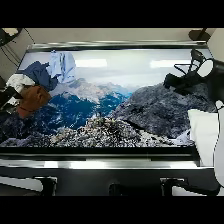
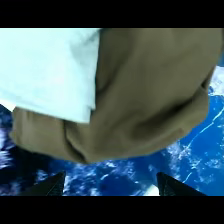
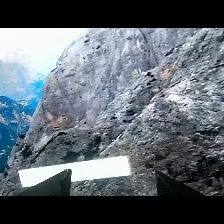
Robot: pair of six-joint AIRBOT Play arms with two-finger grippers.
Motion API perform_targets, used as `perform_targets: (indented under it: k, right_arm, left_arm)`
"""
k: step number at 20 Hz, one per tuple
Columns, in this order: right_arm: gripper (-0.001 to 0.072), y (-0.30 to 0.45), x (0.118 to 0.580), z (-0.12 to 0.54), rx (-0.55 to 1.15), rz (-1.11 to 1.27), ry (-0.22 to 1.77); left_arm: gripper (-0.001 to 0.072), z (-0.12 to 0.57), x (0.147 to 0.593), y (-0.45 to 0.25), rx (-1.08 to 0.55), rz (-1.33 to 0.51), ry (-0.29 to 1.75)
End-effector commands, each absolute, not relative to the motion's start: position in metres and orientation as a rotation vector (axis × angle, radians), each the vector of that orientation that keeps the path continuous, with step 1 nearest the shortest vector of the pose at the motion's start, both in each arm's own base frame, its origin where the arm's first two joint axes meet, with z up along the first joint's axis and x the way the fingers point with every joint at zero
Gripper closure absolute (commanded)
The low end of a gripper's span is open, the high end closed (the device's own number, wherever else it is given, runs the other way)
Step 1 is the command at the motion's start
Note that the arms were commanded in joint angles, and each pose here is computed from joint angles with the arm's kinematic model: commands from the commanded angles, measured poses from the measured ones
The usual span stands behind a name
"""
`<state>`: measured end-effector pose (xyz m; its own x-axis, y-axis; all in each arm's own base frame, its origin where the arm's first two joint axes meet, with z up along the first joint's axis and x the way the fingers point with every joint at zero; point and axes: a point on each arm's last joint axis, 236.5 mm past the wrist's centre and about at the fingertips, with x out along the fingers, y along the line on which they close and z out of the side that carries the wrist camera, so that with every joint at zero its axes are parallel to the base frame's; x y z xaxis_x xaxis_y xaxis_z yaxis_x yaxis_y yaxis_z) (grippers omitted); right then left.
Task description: Fold the shirts.
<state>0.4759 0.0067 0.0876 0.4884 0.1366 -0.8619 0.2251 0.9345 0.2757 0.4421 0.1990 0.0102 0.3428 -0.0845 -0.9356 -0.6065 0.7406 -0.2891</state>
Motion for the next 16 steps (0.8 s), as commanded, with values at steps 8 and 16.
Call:
perform_targets:
  k: [8,16]
  right_arm:
    - [0.0103,0.022,0.443,0.075,0.409,-0.023,1.224]
    - [0.0114,0.029,0.427,0.092,0.413,0.005,1.241]
  left_arm:
    - [0.0596,-0.070,0.469,0.198,-0.733,0.323,1.244]
    - [0.0678,0.203,0.479,0.084,-0.486,-0.100,0.748]
